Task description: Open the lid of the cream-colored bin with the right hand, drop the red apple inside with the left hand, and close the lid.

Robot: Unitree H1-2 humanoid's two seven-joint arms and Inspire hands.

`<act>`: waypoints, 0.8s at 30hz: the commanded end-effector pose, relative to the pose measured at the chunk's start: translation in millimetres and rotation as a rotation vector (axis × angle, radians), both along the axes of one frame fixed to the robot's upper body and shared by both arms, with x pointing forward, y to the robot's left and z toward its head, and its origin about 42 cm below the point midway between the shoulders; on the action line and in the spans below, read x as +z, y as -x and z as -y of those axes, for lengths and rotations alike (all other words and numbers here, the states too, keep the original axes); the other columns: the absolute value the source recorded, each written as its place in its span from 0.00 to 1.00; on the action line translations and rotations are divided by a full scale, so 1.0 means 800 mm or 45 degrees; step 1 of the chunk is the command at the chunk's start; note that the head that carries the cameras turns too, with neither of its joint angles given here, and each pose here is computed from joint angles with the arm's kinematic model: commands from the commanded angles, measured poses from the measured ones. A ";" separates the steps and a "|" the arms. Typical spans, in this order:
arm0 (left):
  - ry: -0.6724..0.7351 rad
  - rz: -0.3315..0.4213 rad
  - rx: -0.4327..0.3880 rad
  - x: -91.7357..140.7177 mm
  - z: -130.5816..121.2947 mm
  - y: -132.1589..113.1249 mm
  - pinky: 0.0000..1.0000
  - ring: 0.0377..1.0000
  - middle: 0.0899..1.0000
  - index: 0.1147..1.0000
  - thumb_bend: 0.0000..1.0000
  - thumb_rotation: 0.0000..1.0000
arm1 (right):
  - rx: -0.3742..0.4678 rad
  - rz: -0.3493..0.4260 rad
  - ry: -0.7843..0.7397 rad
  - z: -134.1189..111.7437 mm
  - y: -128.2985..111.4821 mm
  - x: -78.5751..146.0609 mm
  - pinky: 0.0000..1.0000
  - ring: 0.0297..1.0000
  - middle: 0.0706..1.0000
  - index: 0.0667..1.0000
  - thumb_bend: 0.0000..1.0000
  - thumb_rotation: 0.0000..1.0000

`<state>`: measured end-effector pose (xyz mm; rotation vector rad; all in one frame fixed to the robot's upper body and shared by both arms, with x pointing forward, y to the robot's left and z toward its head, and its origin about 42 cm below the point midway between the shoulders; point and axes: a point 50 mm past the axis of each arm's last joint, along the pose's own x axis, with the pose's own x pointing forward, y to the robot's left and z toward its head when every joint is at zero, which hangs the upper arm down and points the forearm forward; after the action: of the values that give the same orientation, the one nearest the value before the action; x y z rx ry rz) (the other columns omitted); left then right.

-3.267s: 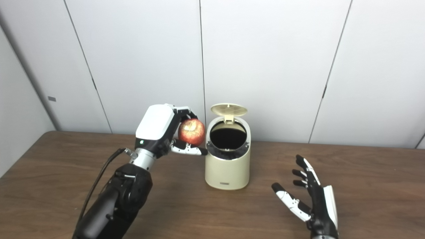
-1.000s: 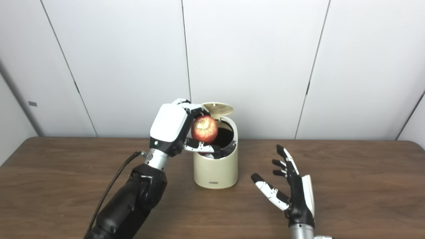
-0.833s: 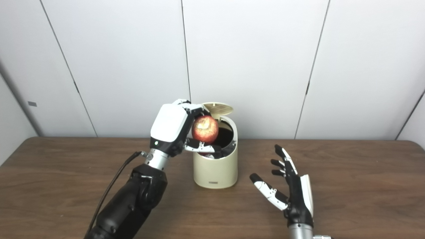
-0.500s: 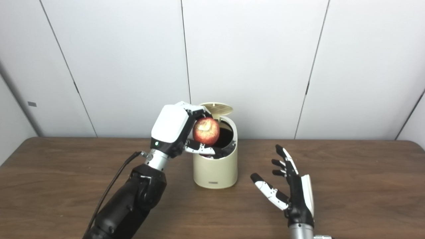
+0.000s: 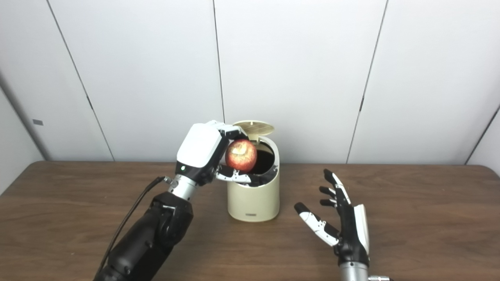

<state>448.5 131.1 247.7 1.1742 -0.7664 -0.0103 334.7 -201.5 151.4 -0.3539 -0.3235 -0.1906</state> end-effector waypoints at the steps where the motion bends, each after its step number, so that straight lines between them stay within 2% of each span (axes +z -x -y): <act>1: -0.001 0.086 0.001 0.027 -0.002 -0.003 0.68 0.59 0.60 0.43 0.52 0.08 | 0.018 0.113 -0.001 -0.009 -0.009 0.029 0.65 0.77 0.87 0.86 0.57 0.54; 2: 0.000 0.081 0.003 0.027 -0.003 -0.003 0.68 0.60 0.60 0.43 0.52 0.08 | 0.019 0.114 0.000 -0.009 -0.009 0.029 0.64 0.77 0.87 0.86 0.57 0.54; 3: 0.000 0.078 0.004 0.027 -0.003 -0.003 0.69 0.61 0.61 0.56 0.70 0.13 | 0.019 0.114 0.000 -0.009 -0.009 0.029 0.64 0.77 0.87 0.86 0.56 0.53; 4: -0.001 0.075 0.006 0.028 -0.003 -0.002 0.69 0.61 0.62 0.60 0.76 0.15 | 0.022 0.114 0.000 -0.009 -0.009 0.029 0.64 0.77 0.87 0.86 0.56 0.53; 6: -0.003 0.073 0.008 0.028 -0.003 -0.002 0.69 0.62 0.63 0.65 0.81 0.17 | 0.024 0.114 0.001 -0.009 -0.009 0.028 0.65 0.78 0.87 0.86 0.56 0.53; 24: -0.001 0.073 0.019 0.027 -0.005 -0.001 0.66 0.61 0.63 0.68 0.82 0.17 | 0.024 0.111 0.016 -0.010 -0.009 0.029 0.64 0.77 0.87 0.86 0.56 0.53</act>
<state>444.2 132.4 246.1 1.1784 -0.7424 -0.0162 334.8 -199.0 151.9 -0.3602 -0.3269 -0.1834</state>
